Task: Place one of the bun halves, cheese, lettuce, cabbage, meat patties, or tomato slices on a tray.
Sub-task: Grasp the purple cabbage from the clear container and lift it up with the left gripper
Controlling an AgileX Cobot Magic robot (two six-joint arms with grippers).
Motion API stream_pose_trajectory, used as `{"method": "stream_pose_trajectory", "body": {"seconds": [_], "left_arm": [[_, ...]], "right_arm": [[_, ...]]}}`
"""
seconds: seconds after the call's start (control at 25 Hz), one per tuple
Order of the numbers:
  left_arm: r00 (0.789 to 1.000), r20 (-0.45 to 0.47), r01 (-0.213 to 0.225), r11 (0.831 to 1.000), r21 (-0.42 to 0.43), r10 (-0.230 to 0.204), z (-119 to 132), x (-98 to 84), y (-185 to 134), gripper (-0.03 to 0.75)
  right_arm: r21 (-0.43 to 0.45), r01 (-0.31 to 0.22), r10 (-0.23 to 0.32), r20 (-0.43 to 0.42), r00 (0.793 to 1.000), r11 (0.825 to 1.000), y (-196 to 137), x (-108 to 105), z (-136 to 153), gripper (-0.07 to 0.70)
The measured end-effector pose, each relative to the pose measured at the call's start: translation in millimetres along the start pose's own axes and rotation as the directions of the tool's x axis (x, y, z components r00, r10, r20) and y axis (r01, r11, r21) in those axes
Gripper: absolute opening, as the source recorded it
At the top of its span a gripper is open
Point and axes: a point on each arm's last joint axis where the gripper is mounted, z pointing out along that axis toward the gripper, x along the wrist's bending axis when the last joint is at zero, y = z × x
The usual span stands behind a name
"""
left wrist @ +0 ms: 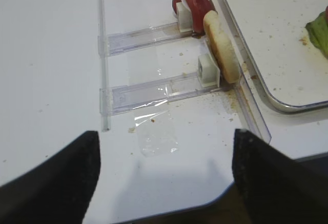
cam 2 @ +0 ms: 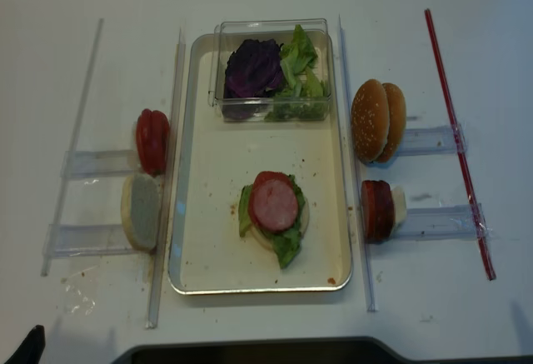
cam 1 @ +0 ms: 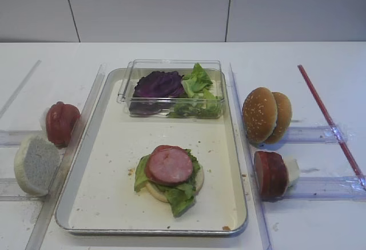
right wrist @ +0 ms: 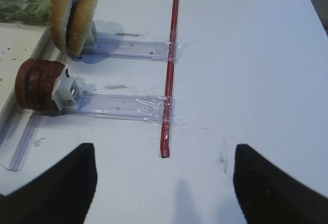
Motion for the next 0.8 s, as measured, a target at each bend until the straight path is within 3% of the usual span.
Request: {"method": "stream_pose_trajectory", "body": {"seconds": [0.8], "left_arm": [[1.0, 0.0, 0.0, 1.0, 0.0, 0.0, 0.0, 0.0, 0.0, 0.492]], "right_arm": [[0.0, 0.0, 0.0, 0.0, 1.0, 1.0, 0.0, 0.0, 0.0, 0.561]]}}
